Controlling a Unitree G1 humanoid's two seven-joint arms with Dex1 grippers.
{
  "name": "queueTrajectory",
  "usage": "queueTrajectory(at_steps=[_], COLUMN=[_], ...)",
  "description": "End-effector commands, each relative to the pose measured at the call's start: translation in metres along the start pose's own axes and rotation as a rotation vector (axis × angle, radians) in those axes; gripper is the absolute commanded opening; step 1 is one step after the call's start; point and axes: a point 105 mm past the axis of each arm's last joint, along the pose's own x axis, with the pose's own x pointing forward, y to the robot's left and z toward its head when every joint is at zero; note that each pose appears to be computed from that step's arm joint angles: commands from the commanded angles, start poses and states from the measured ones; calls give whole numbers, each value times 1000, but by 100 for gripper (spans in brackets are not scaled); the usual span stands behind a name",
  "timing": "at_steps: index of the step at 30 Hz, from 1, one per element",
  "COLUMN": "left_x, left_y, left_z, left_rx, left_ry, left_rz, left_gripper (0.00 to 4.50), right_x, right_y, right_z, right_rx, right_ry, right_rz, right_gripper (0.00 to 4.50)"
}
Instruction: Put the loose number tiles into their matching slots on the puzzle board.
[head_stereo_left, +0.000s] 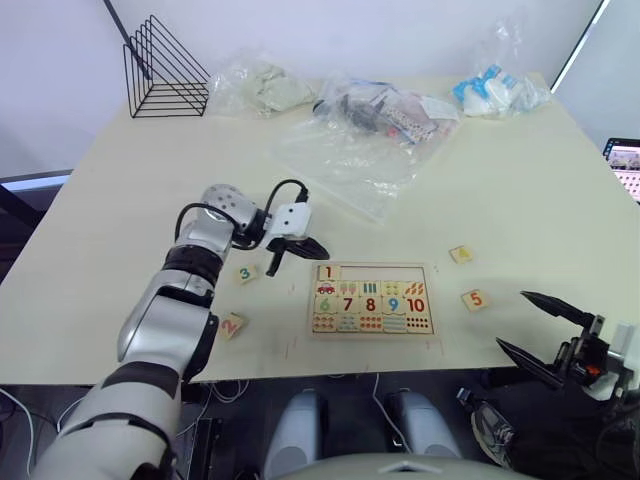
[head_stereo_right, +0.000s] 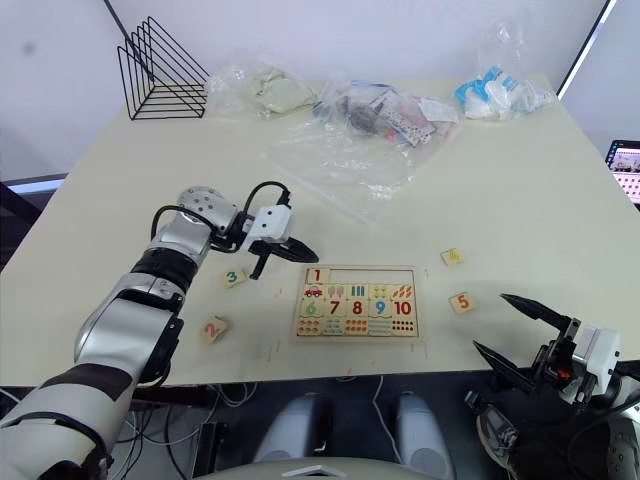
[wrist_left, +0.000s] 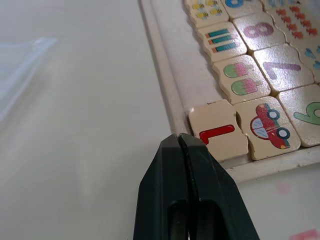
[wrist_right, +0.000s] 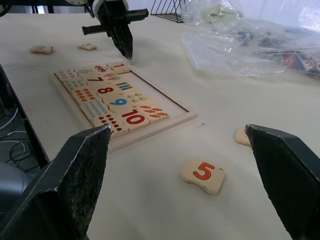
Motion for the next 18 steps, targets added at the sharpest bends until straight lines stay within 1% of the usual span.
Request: queueTrajectory(at_steps=[1, 5, 9, 16, 17, 18], left_x=[-17, -30, -52, -84, -88, -91], left_y=[3, 1, -1, -21, -25, -29], left_z=[8, 7, 2, -18, -22, -25], left_rx=[-7, -45, -111, -240, -255, -269], left_ry=[-64, -107, -165, -185, -176, -173], left_rz=[67, 145, 300, 520, 549, 572], left_gripper=[4, 4, 4, 4, 4, 27], right_x=[-2, -4, -8, -14, -15, -16], right_y=[-2, -4, -7, -13, -14, -14], right_z=[5, 6, 6, 7, 6, 6], right_rx=[-19, -17, -13, 0, 2, 3], right_ry=[-11, -8, -2, 12, 16, 20], right_rz=[5, 9, 9, -10, -12, -12], right_gripper=[450, 450, 450, 450, 450, 450])
